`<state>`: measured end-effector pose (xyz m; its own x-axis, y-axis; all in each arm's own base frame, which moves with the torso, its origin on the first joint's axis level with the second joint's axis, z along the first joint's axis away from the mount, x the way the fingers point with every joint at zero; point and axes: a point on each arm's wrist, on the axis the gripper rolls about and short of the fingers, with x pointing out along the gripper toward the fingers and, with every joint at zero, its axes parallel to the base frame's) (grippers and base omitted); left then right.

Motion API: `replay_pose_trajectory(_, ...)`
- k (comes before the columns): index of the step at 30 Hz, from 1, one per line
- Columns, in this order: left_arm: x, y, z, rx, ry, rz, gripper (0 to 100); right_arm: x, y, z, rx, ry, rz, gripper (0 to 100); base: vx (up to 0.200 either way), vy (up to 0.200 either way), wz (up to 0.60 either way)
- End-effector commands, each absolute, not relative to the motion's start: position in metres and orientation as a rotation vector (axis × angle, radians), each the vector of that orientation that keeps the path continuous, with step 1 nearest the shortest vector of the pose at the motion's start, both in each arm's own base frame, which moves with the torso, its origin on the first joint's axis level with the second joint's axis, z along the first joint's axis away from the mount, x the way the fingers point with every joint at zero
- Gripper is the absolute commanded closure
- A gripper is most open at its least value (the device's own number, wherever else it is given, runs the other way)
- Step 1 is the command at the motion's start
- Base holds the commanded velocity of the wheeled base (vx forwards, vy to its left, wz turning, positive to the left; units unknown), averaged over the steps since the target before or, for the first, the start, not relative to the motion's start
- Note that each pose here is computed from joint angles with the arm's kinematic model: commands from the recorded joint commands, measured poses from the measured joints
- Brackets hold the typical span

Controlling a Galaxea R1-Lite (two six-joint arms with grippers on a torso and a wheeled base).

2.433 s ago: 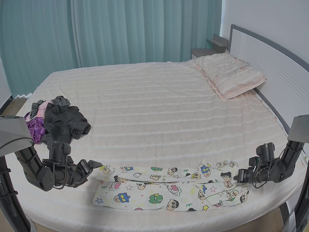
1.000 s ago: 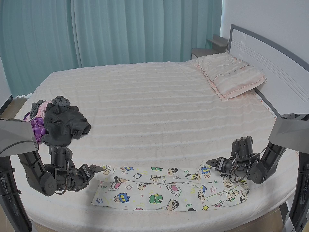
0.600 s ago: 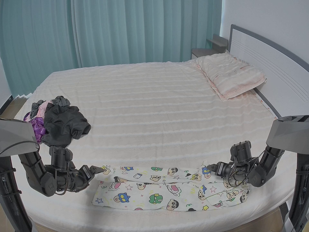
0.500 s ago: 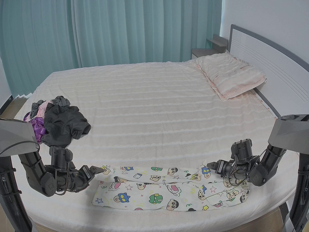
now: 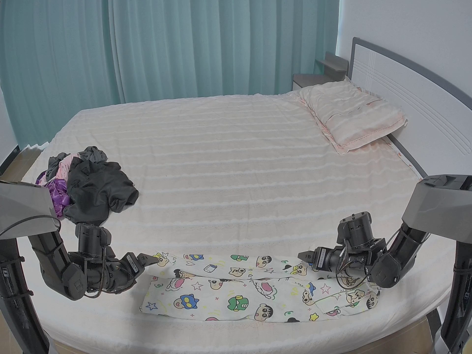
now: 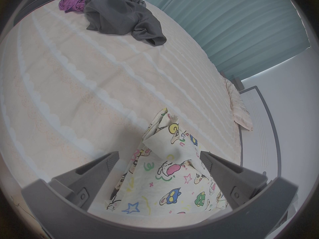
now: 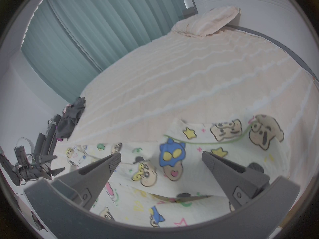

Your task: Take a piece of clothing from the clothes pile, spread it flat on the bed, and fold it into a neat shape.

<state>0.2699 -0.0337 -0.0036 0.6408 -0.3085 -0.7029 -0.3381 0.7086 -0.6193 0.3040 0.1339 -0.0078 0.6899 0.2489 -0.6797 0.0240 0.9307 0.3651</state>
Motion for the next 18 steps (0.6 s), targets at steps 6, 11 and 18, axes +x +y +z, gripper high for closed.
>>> replay_pose_trajectory(6, 0.27, -0.034, -0.004, -0.81, 0.903, 0.021, 0, 0.304, 0.137, -0.022, 0.355, 0.834, 0.125, 0, 0.0, 0.0, 0.0)
replay_pose_trajectory(11, 0.27, -0.037, -0.004, -0.803, 0.905, 0.011, 0, 0.297, 0.129, 0.017, 0.451, 0.736, 0.128, 0, 0.0, 0.0, 0.0)
replay_pose_trajectory(18, 0.27, -0.038, -0.004, -0.804, 0.905, 0.014, 0, 0.272, 0.11, 0.039, 0.52, 0.716, 0.093, 0, 0.0, 0.0, 0.0)
